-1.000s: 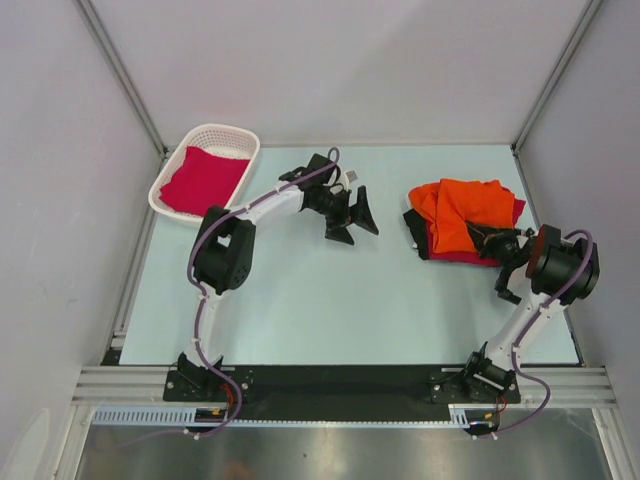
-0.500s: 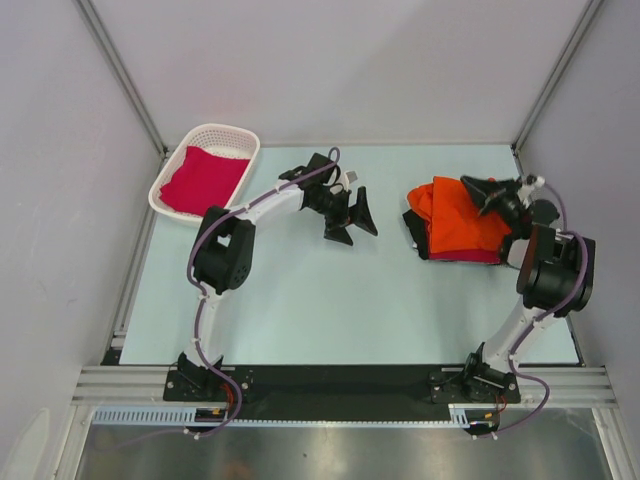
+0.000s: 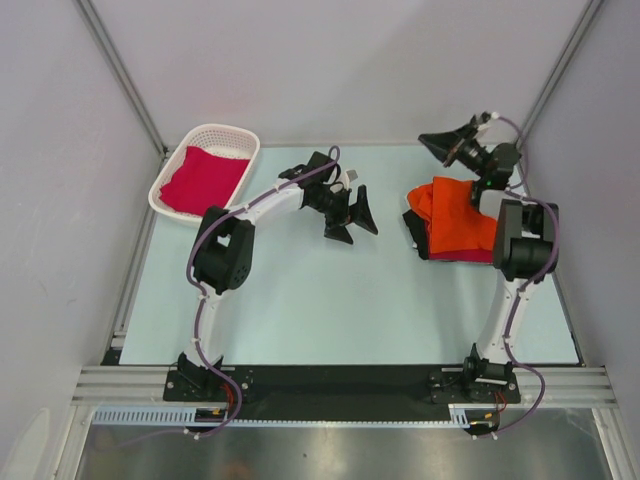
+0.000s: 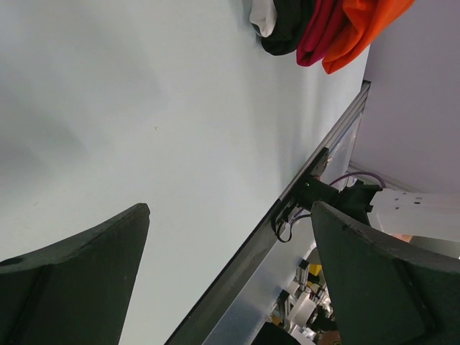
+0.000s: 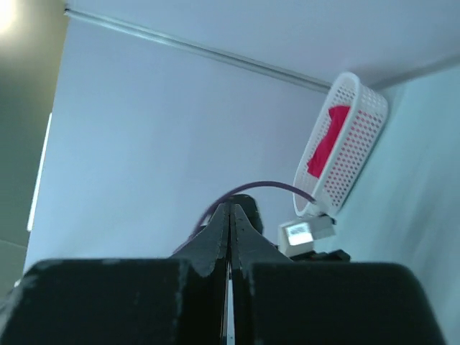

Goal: Fold and stack the t-shirts
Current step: Smooth out wrinkles on the folded tshirt

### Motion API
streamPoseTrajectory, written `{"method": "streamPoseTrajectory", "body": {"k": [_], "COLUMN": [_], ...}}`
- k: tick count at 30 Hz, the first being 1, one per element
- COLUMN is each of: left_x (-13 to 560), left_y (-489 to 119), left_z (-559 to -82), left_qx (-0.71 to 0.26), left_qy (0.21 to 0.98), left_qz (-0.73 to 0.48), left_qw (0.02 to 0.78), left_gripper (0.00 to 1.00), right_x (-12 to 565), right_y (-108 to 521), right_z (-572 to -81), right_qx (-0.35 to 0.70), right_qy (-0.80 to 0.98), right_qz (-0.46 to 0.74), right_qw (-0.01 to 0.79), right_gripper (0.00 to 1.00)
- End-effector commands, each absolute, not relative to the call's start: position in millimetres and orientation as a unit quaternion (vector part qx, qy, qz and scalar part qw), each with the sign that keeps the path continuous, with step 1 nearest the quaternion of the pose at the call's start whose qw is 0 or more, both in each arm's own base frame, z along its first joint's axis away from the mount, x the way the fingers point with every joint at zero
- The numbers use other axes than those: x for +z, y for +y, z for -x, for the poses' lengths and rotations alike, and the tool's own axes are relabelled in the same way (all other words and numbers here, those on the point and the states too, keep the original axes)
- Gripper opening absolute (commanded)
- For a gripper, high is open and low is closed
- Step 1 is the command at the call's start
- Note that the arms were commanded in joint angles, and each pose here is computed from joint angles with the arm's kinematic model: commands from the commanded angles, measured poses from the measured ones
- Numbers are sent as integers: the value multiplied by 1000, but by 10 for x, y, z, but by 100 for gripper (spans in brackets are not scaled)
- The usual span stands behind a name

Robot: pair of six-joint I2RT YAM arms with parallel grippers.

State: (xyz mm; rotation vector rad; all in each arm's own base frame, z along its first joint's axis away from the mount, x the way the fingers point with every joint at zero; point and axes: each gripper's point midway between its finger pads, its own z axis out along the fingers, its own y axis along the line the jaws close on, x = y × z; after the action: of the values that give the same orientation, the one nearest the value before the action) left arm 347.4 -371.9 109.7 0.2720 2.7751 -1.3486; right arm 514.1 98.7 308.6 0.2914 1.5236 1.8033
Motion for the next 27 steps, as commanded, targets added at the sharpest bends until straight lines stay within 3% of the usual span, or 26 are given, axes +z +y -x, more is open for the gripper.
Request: {"method": "streamPoseTrajectory", "body": {"k": [1,6,13,23,27], "left_x": [1257,1252,1223,1274,1301], "left_y": [-3710,-3659,-3645,-3654,-3653], "left_z": [-3541,-3579,-3579,-3575,-3587], "left_qx": [-436,-432,-431,-433,-435], "left_qy": [892,895,896,894,893], "left_qz": [-105,-98,-95,-100,-102], "left_qw": [49,52,48,50,53], "left_gripper": [100,100,100,100,100], "right_x": [2463,1522,637,155,261], "right_y": [1291,1565,1900,1802,1800], "right_z": [-5319,-5216,-4944,-4994,-5045], "right_qx": [708,688,642,557,582], "right_qy": [620,652,705,766,749], "right_qz": [-145,-220,-244,-285,-276], "right_qw": [306,231,176,148,158], "right_gripper": [0,0,0,0,0]}}
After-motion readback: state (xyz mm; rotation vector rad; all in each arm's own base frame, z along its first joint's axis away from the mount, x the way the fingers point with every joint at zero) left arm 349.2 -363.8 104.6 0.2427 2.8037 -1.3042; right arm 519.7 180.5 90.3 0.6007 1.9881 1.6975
